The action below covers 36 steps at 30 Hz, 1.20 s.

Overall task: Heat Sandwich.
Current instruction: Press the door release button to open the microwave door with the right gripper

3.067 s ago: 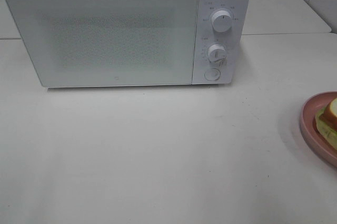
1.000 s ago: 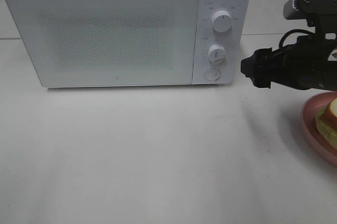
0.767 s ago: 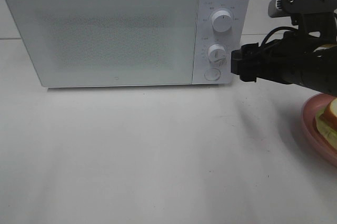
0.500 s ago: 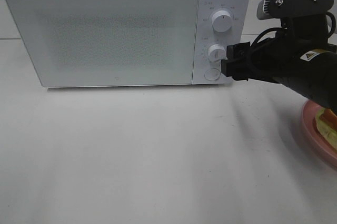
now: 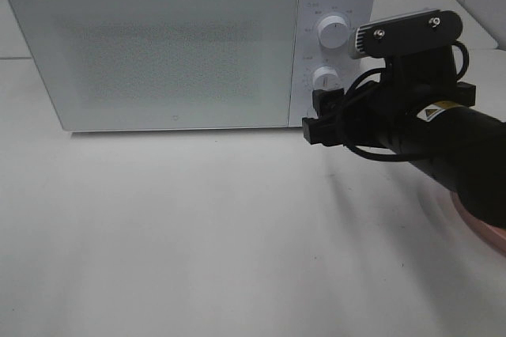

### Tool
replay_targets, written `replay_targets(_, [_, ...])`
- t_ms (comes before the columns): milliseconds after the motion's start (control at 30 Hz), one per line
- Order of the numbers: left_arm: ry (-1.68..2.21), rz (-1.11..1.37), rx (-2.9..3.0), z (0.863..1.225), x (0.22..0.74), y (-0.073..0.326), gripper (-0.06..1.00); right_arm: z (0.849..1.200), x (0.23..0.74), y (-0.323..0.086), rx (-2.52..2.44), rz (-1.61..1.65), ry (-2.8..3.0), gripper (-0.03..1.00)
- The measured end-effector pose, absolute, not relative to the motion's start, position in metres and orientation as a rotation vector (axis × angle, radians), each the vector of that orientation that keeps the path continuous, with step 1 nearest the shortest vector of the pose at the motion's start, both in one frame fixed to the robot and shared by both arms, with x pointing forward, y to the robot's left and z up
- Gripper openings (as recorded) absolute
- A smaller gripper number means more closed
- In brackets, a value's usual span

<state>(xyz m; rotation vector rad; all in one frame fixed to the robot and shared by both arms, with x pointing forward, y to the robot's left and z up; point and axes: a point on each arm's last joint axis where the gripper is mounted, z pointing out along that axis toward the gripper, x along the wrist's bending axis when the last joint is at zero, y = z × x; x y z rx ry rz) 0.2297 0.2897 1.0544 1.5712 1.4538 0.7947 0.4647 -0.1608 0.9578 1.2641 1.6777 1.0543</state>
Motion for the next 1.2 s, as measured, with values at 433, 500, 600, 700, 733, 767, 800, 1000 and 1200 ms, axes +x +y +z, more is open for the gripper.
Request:
replay_targets(433, [1.454, 0.795, 1.571, 1.054, 0.23, 0.29, 0.97, 0.936, 0.47, -0.162, 1.288, 0.96, 1.671, 0.77])
replay_targets(500, [1.454, 0.795, 1.571, 1.054, 0.23, 0.29, 0.97, 0.934, 0.472, -0.162, 1.279, 0.946, 1.652, 0.77])
replay_targets(600, [1.454, 0.795, 1.571, 1.054, 0.23, 0.29, 0.97, 0.932, 0.473, -0.163, 1.278, 0.941, 1.64, 0.77])
replay_targets(700, [1.454, 0.795, 1.571, 1.054, 0.23, 0.29, 0.97, 0.926, 0.475, -0.163, 1.308, 0.946, 1.609, 0.77])
replay_targets(733, [1.454, 0.795, 1.571, 1.054, 0.23, 0.29, 0.97, 0.926, 0.475, -0.163, 1.308, 0.946, 1.609, 0.77])
replay_targets(767, [1.454, 0.795, 1.571, 1.054, 0.23, 0.29, 0.97, 0.924, 0.476, -0.163, 1.318, 0.948, 1.601, 0.77])
replay_targets(800, [1.454, 0.795, 1.571, 1.054, 0.23, 0.29, 0.97, 0.922, 0.476, -0.163, 1.332, 0.953, 1.59, 0.77])
replay_targets(1000, [1.454, 0.795, 1.571, 1.054, 0.23, 0.29, 0.97, 0.915, 0.477, -0.163, 1.409, 0.98, 1.548, 0.77])
replay_targets(1200, [1.454, 0.795, 1.571, 1.054, 0.23, 0.29, 0.97, 0.915, 0.478, -0.163, 1.469, 1.024, 1.501, 0.77])
